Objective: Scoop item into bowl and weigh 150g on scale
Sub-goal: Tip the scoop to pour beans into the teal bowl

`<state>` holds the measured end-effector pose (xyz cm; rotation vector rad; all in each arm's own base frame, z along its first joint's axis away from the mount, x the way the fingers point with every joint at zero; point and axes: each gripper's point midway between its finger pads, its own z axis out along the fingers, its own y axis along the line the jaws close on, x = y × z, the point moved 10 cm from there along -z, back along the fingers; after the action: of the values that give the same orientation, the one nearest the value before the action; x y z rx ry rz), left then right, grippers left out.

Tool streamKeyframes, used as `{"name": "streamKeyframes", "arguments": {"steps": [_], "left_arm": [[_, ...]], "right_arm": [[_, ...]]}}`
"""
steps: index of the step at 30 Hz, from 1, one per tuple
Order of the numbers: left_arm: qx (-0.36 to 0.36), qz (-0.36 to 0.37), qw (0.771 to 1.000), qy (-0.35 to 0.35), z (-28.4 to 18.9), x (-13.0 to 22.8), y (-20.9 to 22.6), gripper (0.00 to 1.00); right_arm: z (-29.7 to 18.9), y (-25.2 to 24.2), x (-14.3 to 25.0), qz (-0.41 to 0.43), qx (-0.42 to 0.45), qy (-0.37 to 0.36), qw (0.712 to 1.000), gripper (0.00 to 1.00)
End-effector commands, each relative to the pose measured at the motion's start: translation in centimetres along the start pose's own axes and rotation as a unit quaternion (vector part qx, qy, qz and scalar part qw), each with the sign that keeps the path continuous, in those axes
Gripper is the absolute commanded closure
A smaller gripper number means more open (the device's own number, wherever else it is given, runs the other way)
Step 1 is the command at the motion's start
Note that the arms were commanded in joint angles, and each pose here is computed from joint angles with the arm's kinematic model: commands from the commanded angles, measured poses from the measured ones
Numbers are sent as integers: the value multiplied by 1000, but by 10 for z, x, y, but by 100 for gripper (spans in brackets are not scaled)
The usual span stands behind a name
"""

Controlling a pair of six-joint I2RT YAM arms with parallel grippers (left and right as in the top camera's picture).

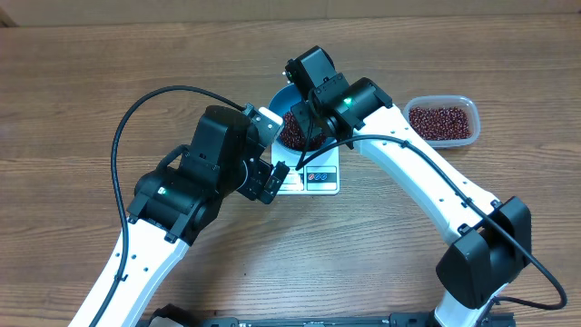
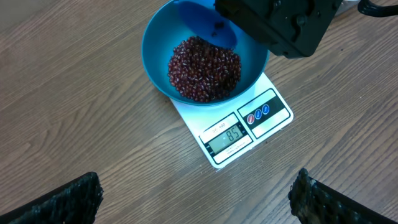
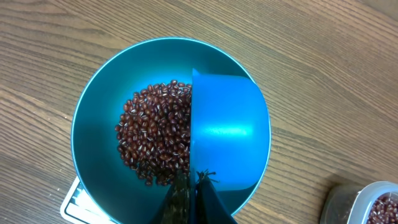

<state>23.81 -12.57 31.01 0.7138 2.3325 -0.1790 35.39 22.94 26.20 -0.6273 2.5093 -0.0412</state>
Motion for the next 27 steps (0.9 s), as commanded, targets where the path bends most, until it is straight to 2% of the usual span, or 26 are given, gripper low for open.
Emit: {"name": "streamKeyframes", "arguments": {"steps": [1, 10, 27], "left_arm": [[3, 4, 1000, -9, -3, -6, 1, 0], [3, 4, 1000, -9, -3, -6, 1, 0], [3, 4, 1000, -9, -3, -6, 1, 0]], "right_arm": [[-10, -1, -11, -10, 9, -25, 1000, 96], [-11, -5, -12, -9, 42, -30, 999, 96], [-35, -3, -29, -3, 27, -69, 997, 96]]}}
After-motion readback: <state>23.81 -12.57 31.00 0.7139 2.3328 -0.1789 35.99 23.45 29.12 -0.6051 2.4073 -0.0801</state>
